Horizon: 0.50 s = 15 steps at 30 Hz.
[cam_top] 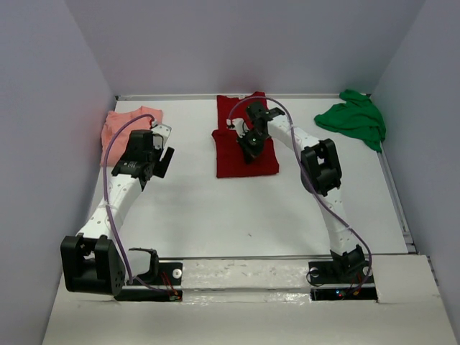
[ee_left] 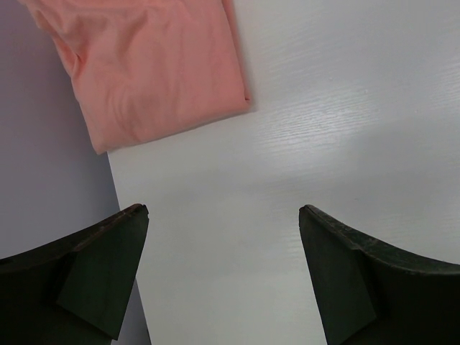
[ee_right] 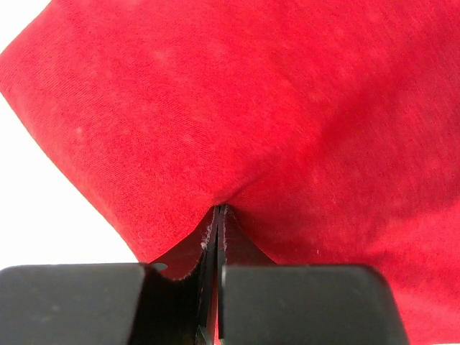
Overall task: Fold and stack the t-shirts
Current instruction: Fold the tshirt
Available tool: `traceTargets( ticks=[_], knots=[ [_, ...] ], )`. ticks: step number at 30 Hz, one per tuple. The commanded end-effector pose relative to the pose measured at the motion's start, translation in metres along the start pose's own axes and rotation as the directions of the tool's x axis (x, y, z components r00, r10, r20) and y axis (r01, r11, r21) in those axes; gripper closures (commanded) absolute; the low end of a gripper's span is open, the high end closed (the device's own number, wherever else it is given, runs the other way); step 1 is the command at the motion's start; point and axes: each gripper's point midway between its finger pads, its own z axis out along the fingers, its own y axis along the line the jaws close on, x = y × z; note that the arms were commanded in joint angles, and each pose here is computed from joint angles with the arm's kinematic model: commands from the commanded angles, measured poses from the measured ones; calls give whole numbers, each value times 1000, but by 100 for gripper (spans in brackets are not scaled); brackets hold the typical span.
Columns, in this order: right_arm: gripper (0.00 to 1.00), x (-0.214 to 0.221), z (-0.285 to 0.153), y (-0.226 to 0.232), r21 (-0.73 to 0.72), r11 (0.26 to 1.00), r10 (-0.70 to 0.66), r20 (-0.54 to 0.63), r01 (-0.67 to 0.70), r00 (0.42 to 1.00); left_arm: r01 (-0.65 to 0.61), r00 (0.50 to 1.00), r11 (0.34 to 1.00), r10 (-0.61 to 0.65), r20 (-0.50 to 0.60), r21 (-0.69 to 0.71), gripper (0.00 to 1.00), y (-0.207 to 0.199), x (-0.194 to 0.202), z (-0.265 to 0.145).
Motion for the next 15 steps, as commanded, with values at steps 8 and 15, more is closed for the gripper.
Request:
traceTargets(
  ticks=[8, 15],
  knots=[
    [100, -34, 14, 20, -17, 998, -63, 17, 63, 998, -6, 1000, 999, 6, 7, -32, 1, 7, 2, -10],
    [100, -14, -18, 29, 29, 996, -89, -11, 90, 996, -19, 1000, 1000, 19, 22, -4, 1, 3, -6, -7]
  ],
)
